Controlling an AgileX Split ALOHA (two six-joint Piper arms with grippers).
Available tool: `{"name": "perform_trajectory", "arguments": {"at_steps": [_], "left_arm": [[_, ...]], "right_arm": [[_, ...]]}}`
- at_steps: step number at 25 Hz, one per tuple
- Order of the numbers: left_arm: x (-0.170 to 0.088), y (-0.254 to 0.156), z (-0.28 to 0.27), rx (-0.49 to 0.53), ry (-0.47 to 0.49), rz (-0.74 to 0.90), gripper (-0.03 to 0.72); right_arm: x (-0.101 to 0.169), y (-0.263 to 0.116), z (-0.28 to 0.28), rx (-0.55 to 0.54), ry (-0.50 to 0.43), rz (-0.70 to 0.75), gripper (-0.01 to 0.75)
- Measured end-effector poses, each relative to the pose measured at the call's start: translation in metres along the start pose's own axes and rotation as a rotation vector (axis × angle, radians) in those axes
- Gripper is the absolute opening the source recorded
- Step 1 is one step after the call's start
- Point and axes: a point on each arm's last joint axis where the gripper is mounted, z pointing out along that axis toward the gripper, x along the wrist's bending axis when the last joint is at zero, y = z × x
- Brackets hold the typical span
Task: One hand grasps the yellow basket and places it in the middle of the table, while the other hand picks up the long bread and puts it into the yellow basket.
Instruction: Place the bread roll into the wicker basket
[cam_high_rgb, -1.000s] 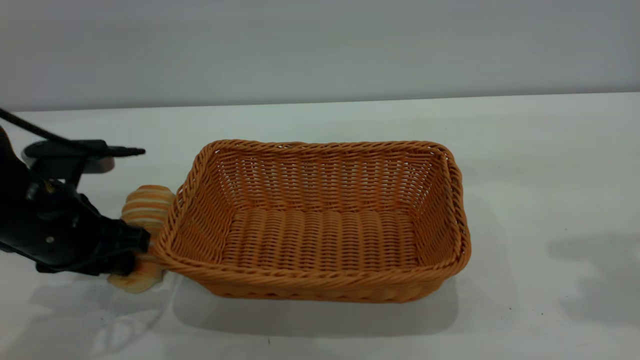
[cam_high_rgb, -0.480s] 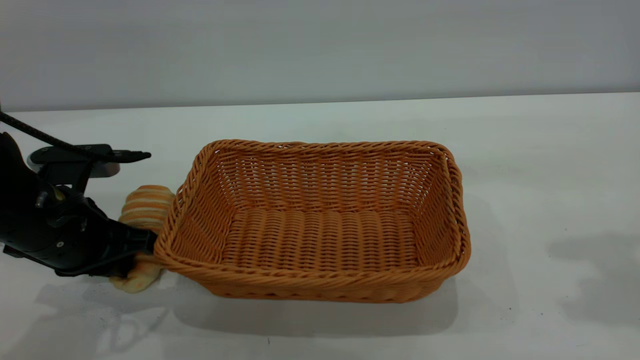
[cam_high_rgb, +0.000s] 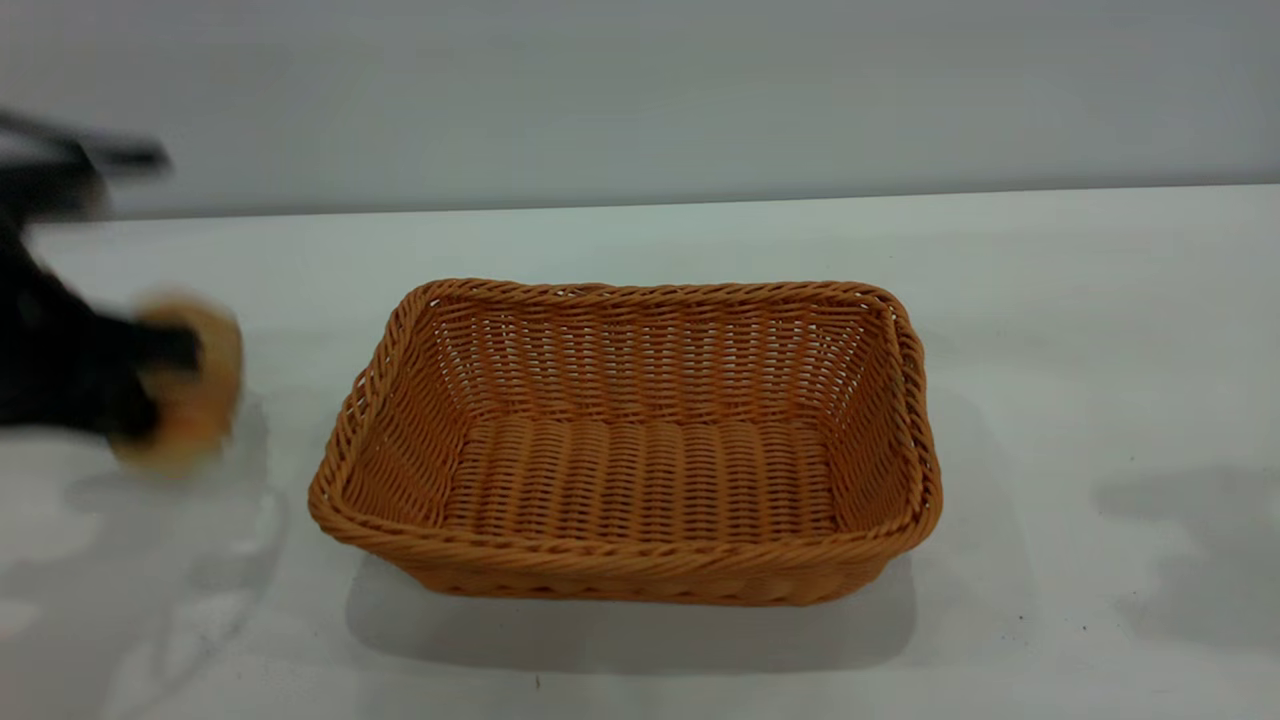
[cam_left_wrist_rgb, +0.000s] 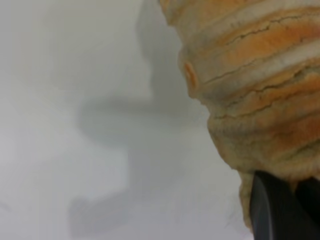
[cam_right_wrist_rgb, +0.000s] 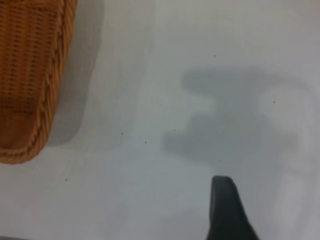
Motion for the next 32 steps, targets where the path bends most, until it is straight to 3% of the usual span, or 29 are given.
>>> {"name": "perform_trajectory", "arguments": {"at_steps": [3, 6, 10, 16, 20, 27, 32], "left_arm": [[-0.018, 0.014, -0.034, -0.113, -0.047, 0.072, 0.048], [-0.046, 0.014, -0.05, -0.162, -0.103, 0.223, 0.048], [-0.083, -0.003, -0.049, -0.123, -0.172, 0.386, 0.048], [-0.109, -0.026, -0.036, -0.043, -0.215, 0.486, 0.062], [-0.113, -0.031, -0.032, -0.025, -0.221, 0.503, 0.159], [-0.113, -0.029, -0.036, -0.02, -0.218, 0.503, 0.433], [-0.1, 0.004, -0.075, 0.076, -0.125, 0.495, 0.491]], "right_arm": [[0.0, 0.0, 0.0, -0.002, 0.0, 0.0, 0.492], [0.0, 0.0, 0.0, -0.005, 0.0, 0.0, 0.492], [0.0, 0.0, 0.0, -0.005, 0.0, 0.0, 0.492], [0.0, 0.0, 0.0, -0.005, 0.0, 0.0, 0.491], [0.0, 0.0, 0.0, -0.005, 0.0, 0.0, 0.491], [0.0, 0.0, 0.0, -0.005, 0.0, 0.0, 0.491], [0.0, -0.004, -0.002, 0.029, 0.001, -0.003, 0.491]]}}
